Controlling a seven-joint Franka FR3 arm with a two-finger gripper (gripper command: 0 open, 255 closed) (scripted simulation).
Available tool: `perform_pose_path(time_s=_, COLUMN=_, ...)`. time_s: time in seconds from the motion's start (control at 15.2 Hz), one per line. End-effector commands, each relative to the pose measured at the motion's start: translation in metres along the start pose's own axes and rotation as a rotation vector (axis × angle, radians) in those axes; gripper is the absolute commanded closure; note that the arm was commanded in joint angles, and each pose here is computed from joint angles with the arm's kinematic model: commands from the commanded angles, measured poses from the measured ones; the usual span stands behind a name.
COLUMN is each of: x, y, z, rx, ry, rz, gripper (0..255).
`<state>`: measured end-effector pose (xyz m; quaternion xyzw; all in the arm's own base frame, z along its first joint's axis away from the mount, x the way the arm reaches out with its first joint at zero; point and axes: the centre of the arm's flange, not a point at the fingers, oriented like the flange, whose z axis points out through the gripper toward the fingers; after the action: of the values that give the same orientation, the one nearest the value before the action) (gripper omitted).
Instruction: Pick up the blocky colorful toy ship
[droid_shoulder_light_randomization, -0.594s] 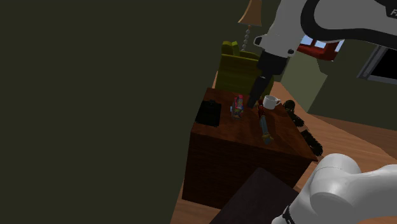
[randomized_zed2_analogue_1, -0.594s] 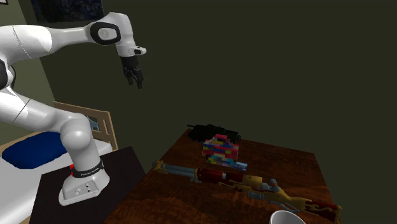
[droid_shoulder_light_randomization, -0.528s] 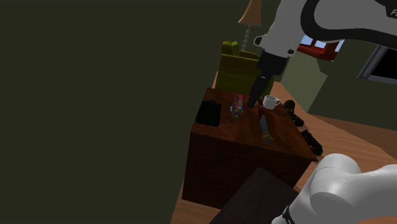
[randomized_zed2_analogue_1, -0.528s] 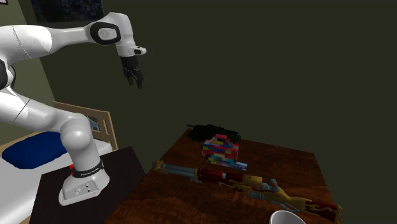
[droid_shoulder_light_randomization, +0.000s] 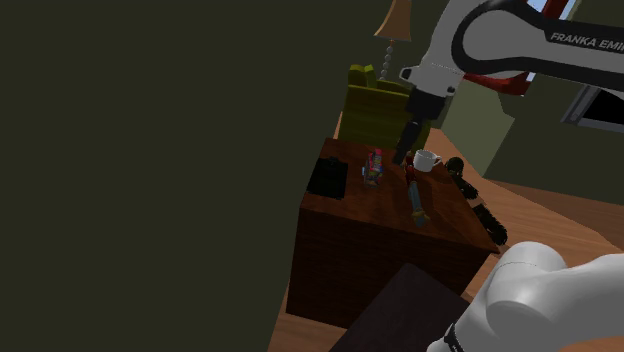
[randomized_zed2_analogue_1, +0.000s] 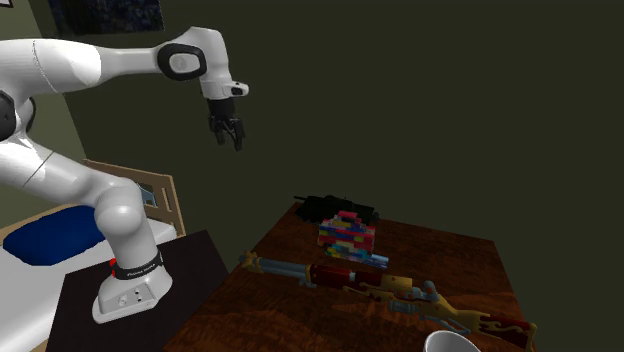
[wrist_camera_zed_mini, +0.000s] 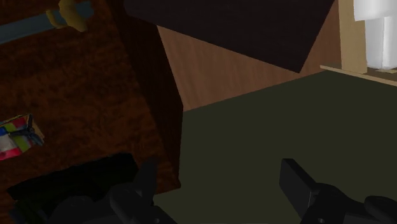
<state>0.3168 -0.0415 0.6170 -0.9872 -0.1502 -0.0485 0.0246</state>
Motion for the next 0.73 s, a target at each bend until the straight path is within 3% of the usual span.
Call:
perform_pose_path(time_s=0.0, x=0.001, y=0.029, z=0.007, rx=0.002, ry=0.001, rz=-0.021, gripper=0)
perform_pose_path(time_s=0.66, x=0.015, y=0.158, z=0.039, rx=0.015, ry=0.007, rz=-0.119, gripper=0)
